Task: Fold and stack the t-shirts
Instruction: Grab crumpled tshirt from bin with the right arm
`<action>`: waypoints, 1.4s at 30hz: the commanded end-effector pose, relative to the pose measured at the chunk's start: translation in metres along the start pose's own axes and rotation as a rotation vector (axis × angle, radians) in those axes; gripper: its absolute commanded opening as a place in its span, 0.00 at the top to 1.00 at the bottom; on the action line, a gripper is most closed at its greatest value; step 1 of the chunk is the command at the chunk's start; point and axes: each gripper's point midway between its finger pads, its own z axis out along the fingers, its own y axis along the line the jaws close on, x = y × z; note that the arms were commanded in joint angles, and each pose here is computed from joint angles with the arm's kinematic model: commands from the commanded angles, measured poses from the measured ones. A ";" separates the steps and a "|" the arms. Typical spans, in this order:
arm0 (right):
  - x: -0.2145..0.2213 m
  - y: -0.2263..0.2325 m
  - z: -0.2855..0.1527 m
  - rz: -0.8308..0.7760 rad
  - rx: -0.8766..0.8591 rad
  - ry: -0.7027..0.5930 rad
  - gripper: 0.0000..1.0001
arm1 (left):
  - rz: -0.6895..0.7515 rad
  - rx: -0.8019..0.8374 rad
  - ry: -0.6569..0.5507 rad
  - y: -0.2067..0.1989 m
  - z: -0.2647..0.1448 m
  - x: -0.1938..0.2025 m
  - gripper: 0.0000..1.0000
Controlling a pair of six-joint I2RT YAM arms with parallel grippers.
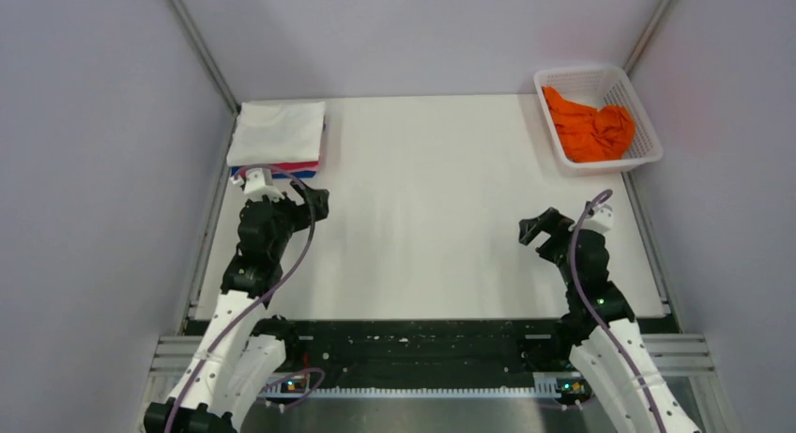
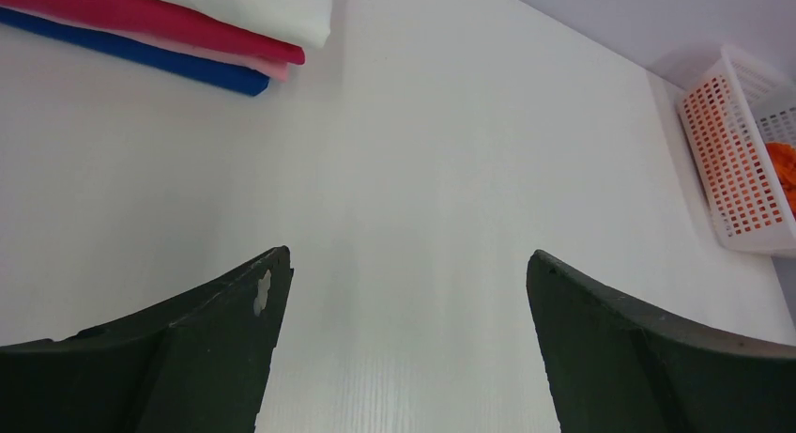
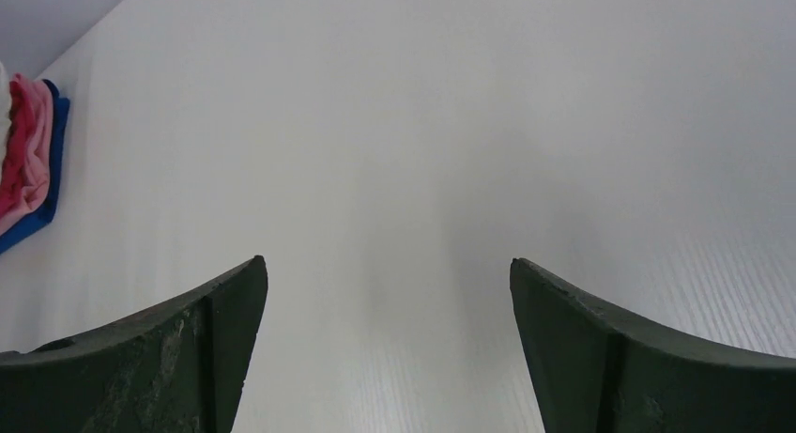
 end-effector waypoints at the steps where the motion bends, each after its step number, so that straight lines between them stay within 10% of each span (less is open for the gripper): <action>1: -0.045 0.027 0.005 -0.016 -0.029 -0.089 0.01 | 0.004 0.062 -0.082 -0.017 0.000 -0.025 0.01; 11: -0.135 0.068 0.085 -0.252 0.042 -0.038 0.01 | 0.002 0.062 -0.072 -0.020 0.011 -0.028 0.01; 21: -0.207 -0.042 0.237 -0.143 0.315 0.116 0.08 | 0.049 0.011 -0.052 -0.013 0.026 -0.029 0.01; 33: -0.163 -0.154 0.349 -0.188 0.602 0.275 0.14 | 0.075 -0.046 -0.016 -0.003 0.042 -0.024 0.01; 36: -0.141 -0.161 0.360 -0.196 0.578 0.332 0.29 | 0.078 -0.051 -0.014 -0.002 0.042 -0.024 0.01; 39: -0.140 -0.160 0.360 -0.199 0.568 0.339 0.77 | 0.078 -0.049 -0.015 -0.003 0.040 -0.026 0.01; 42: -0.185 -0.136 0.352 -0.235 0.529 0.256 1.00 | 0.071 -0.027 -0.024 -0.009 0.034 -0.031 0.01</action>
